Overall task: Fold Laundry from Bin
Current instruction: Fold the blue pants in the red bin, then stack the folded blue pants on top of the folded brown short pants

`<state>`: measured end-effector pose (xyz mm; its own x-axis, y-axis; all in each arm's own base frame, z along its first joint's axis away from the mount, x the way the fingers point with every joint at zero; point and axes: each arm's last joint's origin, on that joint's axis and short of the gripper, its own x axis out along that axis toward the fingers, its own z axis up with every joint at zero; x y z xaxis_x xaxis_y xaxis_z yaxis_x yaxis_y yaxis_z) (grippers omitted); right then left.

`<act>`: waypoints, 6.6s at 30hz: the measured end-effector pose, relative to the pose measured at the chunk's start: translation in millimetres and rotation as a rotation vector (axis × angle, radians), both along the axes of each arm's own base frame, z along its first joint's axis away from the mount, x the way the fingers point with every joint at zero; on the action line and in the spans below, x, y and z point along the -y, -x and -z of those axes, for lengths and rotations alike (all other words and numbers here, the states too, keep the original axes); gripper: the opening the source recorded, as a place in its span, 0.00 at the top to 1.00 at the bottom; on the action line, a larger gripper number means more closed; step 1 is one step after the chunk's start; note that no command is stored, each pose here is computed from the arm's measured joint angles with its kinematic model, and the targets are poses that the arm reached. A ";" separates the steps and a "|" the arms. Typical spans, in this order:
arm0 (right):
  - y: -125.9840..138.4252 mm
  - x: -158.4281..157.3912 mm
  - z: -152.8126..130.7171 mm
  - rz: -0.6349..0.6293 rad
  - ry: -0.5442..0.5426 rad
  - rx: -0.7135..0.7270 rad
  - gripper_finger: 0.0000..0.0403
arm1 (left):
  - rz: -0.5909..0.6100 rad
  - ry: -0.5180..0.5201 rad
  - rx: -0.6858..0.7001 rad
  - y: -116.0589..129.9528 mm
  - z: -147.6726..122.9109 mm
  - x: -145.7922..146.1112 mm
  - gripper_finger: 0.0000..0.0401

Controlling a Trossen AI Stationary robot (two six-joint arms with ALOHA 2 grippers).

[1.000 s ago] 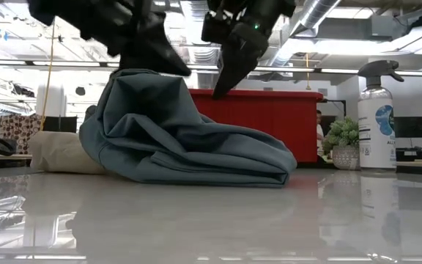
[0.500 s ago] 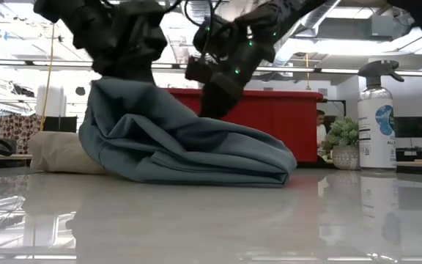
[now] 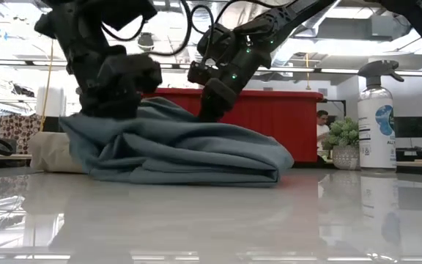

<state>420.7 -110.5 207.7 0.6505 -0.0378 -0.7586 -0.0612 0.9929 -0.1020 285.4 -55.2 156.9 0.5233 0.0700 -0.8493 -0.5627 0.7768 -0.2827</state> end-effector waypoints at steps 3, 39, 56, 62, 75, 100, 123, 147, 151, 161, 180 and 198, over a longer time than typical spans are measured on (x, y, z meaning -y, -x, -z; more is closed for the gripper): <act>1.5 4.6 0.2 0.007 0.000 -0.003 0.92 | 0.002 0.000 -0.028 -1.8 8.3 0.4 1.00; 98.3 -3.4 -4.0 -0.172 -0.325 -0.145 0.96 | -0.020 -0.004 0.660 -28.5 -100.8 -39.2 1.00; 98.8 2.0 8.1 -0.131 -0.308 -0.086 0.95 | 0.094 0.092 0.508 -102.8 -18.0 -46.2 1.00; 100.1 -12.7 20.9 -0.171 -0.315 -0.105 0.95 | 0.065 0.025 0.377 -121.8 -16.2 -41.1 1.00; 102.7 -10.9 37.4 -0.156 -0.255 -0.038 0.95 | 0.055 -0.020 0.272 -119.9 -14.8 -38.5 1.00; 101.4 11.3 48.5 -0.052 -0.183 -0.015 0.95 | 0.077 -0.122 0.290 -118.9 -32.8 -9.1 1.00; 101.1 10.9 48.1 -0.059 -0.192 -0.010 0.95 | 0.099 -0.202 0.196 -129.6 -14.1 -23.8 1.00; 102.1 17.7 47.0 -0.040 -0.164 0.006 0.95 | 0.335 0.054 0.220 -132.1 -6.5 14.5 1.00; 103.6 22.7 46.7 -0.018 -0.153 0.007 0.95 | 0.440 0.101 0.243 -134.5 -12.5 19.3 1.00; 106.2 32.8 14.4 0.084 -0.181 0.084 0.95 | 0.484 0.085 0.294 -126.8 -39.1 23.1 1.00; 121.4 -74.1 -8.1 0.551 -0.574 -0.237 0.77 | 0.068 -0.145 0.402 -18.9 -184.1 7.8 1.00; 121.0 -138.6 29.7 1.075 -0.845 0.048 0.21 | -0.281 -0.072 0.238 66.6 -193.5 -4.3 0.47</act>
<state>299.7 28.0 178.0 0.6207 -0.0779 -0.7801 0.7591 0.3084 0.5732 218.9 -50.8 350.5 0.6574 0.2940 -0.6938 -0.6818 0.6242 -0.3815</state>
